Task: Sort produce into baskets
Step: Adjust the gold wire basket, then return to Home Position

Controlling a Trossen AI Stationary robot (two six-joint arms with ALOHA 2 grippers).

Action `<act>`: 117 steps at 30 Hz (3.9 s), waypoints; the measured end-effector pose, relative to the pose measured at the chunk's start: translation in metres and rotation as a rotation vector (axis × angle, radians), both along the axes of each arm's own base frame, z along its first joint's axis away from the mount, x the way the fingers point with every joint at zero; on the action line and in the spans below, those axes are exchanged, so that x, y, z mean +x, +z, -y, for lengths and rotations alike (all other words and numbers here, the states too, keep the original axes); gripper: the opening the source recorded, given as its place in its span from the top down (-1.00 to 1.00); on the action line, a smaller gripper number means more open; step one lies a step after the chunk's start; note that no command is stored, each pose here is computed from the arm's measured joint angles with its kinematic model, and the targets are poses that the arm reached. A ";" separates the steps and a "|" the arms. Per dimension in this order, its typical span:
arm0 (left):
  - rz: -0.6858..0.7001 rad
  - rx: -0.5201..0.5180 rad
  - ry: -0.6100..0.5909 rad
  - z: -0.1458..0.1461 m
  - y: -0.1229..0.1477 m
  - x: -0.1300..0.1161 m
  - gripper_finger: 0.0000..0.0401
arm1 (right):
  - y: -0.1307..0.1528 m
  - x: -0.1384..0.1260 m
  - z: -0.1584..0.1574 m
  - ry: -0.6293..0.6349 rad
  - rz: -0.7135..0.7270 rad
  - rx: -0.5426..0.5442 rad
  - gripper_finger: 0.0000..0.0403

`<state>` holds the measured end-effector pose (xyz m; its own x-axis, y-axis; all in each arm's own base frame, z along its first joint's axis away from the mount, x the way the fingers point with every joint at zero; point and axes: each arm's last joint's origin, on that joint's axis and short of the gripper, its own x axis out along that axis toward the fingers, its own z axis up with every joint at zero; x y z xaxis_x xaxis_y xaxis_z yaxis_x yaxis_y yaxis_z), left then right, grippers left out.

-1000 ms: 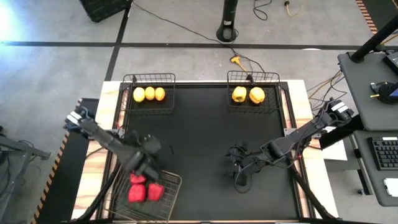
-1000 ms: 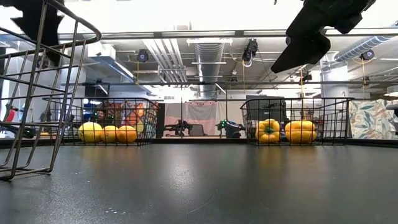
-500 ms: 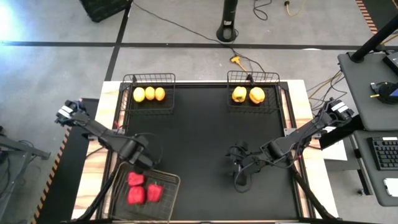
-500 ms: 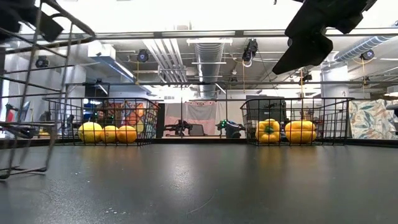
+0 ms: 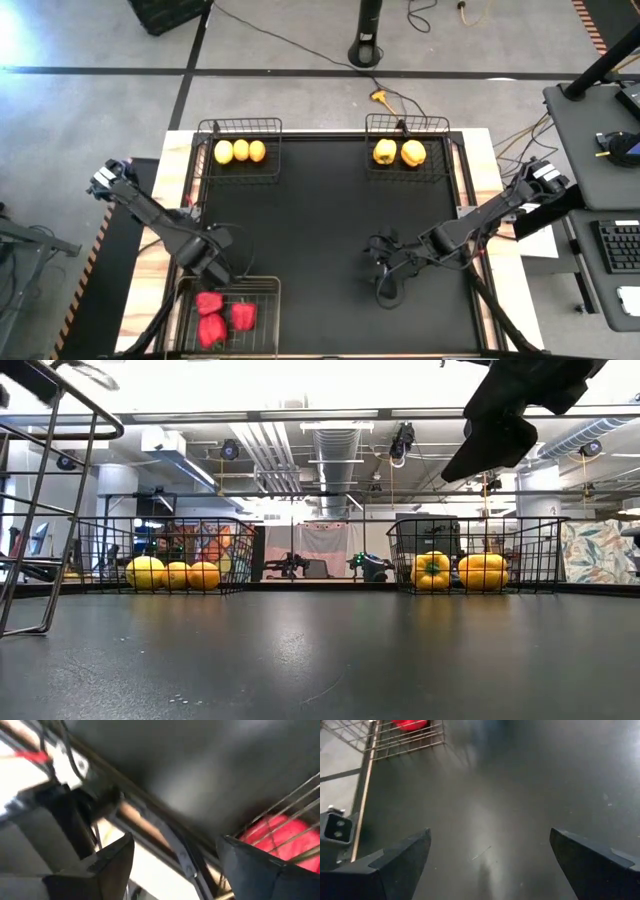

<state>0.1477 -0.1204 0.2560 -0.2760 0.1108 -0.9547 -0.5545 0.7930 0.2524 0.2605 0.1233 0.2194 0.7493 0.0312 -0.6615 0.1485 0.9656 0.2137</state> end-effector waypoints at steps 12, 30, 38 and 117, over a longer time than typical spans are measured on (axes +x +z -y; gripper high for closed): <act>0.802 0.395 -0.138 -0.026 0.074 0.009 -0.31 | 0.006 0.023 0.041 0.074 0.069 -0.091 -0.70; 1.211 0.423 -0.447 -0.107 0.065 0.081 0.30 | 0.043 0.002 0.058 0.227 0.332 -0.352 0.89; 1.454 0.543 -0.473 -0.115 0.071 0.040 0.55 | 0.026 -0.067 0.078 0.196 0.488 -0.349 0.94; 1.764 0.435 -0.532 -0.120 -0.085 -0.050 1.00 | -0.055 -0.161 0.139 -0.091 0.671 -0.265 0.95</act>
